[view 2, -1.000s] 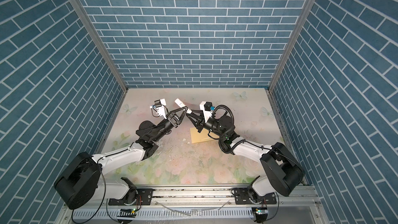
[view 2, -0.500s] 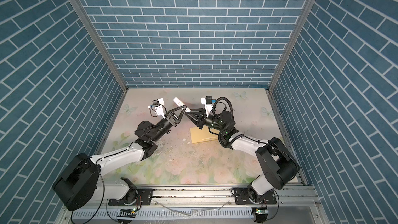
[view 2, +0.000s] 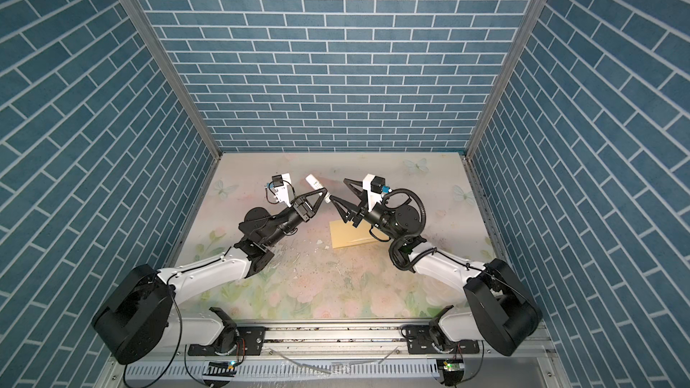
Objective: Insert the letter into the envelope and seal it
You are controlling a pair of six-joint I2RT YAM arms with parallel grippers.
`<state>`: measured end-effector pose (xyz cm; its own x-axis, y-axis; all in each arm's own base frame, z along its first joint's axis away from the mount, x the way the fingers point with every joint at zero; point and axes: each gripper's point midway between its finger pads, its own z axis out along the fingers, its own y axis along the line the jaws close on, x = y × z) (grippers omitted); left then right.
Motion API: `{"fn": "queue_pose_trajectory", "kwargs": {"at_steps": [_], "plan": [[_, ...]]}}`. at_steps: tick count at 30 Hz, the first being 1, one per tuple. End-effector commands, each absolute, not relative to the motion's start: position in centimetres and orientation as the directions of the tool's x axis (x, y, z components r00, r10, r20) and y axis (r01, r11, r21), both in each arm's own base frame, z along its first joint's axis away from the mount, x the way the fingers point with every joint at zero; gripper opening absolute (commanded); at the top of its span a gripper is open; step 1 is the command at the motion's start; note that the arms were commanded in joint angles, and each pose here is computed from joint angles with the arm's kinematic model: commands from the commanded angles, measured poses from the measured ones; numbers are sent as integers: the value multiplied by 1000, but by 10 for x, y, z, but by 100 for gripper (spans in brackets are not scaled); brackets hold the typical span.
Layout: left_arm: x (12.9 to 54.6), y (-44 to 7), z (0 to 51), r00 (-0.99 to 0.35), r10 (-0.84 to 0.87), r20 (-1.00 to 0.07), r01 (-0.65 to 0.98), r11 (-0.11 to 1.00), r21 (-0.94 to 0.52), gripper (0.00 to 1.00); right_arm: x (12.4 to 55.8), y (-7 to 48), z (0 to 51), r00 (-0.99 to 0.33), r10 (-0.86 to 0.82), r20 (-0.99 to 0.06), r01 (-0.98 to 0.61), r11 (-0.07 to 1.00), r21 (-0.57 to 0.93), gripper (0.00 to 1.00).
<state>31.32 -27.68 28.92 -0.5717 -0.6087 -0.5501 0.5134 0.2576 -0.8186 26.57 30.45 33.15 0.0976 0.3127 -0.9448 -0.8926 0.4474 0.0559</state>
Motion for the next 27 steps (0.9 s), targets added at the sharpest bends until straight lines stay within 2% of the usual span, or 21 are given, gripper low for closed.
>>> {"fn": "queue_pose_trajectory", "kwargs": {"at_steps": [1,7,15,27], "plan": [[315,-283,293,-615,-589,-525,481,247,-841,0,268,293,329,368,172,-914,-762,619,-190,73],[315,-286,288,-641,-567,-517,454,262,-851,0,263,306,312,462,55,-885,-689,651,-319,73],[316,-288,287,-656,-563,-502,442,252,-861,0,260,311,302,475,39,-879,-679,652,-338,73],[317,-290,287,-663,-563,-493,434,247,-866,0,265,302,296,427,3,-904,-662,682,-311,76]]}}
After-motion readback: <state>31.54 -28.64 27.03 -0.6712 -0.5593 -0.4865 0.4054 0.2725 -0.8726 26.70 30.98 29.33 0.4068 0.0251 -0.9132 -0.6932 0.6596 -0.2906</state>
